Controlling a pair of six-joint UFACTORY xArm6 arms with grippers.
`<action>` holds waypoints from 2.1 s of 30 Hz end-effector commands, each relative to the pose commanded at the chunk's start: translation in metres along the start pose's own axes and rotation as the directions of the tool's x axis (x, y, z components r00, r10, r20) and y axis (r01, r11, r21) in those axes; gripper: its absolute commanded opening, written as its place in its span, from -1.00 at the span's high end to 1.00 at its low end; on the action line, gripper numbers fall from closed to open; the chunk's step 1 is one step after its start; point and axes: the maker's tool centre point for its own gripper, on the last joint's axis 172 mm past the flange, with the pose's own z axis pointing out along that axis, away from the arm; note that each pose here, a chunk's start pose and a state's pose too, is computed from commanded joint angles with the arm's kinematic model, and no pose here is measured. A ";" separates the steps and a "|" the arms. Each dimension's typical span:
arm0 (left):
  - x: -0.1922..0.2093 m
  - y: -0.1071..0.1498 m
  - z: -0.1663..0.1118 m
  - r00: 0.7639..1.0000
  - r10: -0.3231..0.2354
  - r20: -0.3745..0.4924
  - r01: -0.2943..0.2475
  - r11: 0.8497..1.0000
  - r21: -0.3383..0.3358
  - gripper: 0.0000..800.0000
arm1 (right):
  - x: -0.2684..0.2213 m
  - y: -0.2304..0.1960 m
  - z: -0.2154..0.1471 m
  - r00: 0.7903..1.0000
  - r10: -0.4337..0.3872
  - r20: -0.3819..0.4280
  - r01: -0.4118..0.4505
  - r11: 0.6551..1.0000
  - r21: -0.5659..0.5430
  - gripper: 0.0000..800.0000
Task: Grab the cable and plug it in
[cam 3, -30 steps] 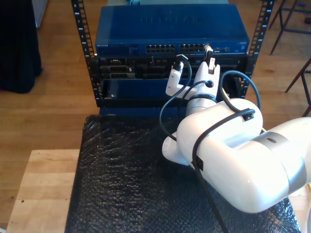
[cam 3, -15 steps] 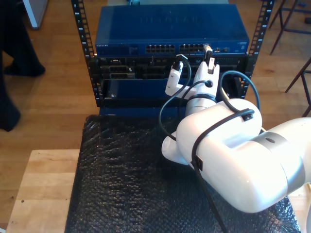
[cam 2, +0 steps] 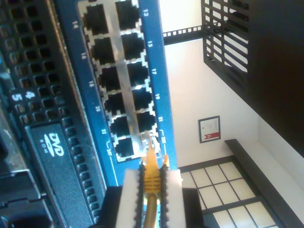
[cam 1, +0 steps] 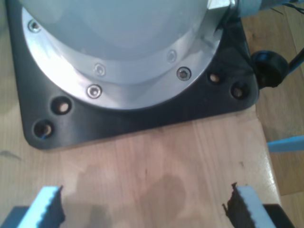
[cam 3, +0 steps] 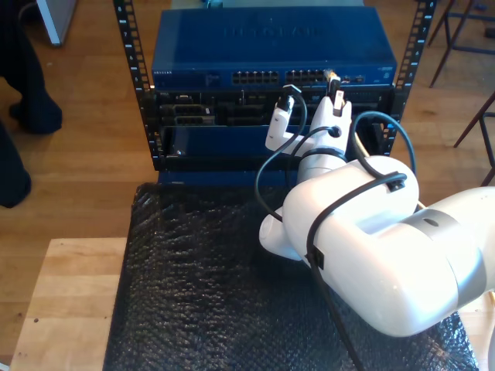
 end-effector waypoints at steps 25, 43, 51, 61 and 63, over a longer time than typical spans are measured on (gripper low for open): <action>0.000 0.000 0.000 1.000 0.000 0.000 0.000 1.000 0.000 -1.00 | 0.007 0.002 0.000 1.000 0.000 -0.020 0.000 1.000 -0.002 1.00; 0.000 0.000 0.000 1.000 -0.001 -0.002 0.001 1.000 0.001 -1.00 | 0.014 0.004 0.005 0.999 0.011 -0.033 -0.012 1.000 -0.006 1.00; 0.000 0.000 0.000 1.000 0.000 0.000 0.000 1.000 0.000 -1.00 | 0.016 0.001 0.006 0.999 0.009 -0.040 -0.009 1.000 0.002 1.00; 0.000 0.000 0.000 1.000 -0.001 0.000 0.001 1.000 0.001 -1.00 | 0.013 -0.003 0.004 0.999 0.001 -0.038 -0.001 1.000 0.011 0.60; 0.000 0.000 0.000 1.000 -0.001 0.000 0.001 1.000 0.001 -1.00 | 0.012 -0.003 0.003 0.999 0.000 -0.038 0.000 1.000 0.013 0.54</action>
